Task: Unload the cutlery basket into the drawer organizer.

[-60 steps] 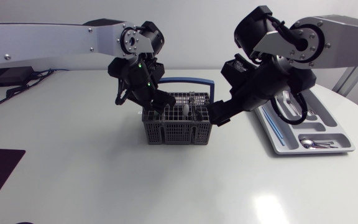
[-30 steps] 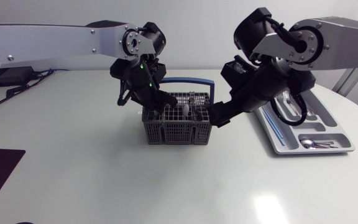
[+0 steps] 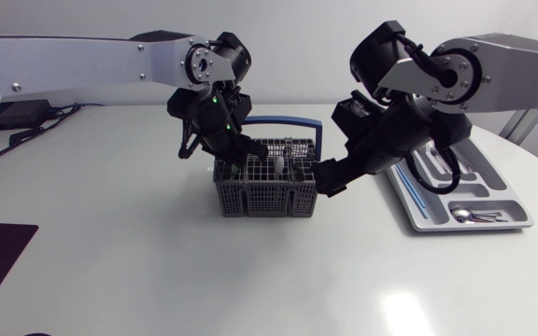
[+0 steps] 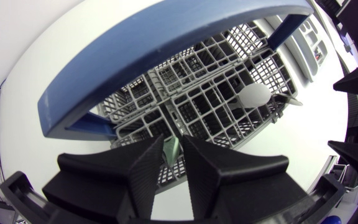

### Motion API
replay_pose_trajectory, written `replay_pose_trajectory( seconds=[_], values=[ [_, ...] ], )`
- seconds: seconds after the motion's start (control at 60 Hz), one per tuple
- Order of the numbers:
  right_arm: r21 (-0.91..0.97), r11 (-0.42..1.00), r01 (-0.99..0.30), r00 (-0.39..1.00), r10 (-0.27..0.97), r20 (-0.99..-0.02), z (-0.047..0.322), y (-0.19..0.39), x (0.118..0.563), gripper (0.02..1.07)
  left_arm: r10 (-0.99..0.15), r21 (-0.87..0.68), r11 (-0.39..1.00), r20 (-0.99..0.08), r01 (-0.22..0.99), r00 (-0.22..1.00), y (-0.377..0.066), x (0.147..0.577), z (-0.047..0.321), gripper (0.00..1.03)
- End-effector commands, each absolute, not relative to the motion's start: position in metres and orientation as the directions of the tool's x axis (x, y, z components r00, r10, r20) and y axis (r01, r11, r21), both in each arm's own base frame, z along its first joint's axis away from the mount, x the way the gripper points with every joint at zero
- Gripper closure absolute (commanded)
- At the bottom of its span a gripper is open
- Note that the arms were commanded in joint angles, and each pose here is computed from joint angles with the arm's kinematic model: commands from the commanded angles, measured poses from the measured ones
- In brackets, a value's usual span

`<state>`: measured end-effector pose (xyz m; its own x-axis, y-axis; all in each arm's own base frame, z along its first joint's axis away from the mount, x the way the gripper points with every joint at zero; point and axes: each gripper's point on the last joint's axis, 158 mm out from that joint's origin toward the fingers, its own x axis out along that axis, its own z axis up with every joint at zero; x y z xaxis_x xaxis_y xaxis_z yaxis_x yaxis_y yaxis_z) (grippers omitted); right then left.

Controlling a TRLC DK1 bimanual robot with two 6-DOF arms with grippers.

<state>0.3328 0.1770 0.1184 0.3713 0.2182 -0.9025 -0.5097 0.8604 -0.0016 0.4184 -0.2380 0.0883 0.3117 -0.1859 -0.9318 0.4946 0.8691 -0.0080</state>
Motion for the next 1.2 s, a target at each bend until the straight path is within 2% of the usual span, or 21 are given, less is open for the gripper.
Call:
replay_pose_trajectory(
  seconds=[0.0,0.5,0.867,1.183],
  values=[
    [-0.001,0.854,-0.519,0.345,0.208,-0.915,0.105,0.177,0.327,0.07,-0.180,-0.004,0.867,-0.935,0.498,0.306,-0.239,0.416,0.085,0.80],
    [-0.001,0.854,-0.521,0.345,0.210,-0.915,0.103,0.178,0.326,0.07,-0.175,-0.004,0.869,-0.938,0.496,0.300,-0.231,0.406,0.087,0.81],
    [0.001,0.853,-0.522,0.342,0.210,-0.916,0.102,0.179,0.324,0.07,-0.195,-0.007,0.867,-0.924,0.498,0.328,-0.232,0.406,0.091,0.92],
    [0.002,0.849,-0.528,0.334,0.210,-0.919,0.098,0.181,0.321,0.07,-0.234,-0.034,0.868,-0.908,0.496,0.348,-0.233,0.402,0.096,0.94]
  ],
)
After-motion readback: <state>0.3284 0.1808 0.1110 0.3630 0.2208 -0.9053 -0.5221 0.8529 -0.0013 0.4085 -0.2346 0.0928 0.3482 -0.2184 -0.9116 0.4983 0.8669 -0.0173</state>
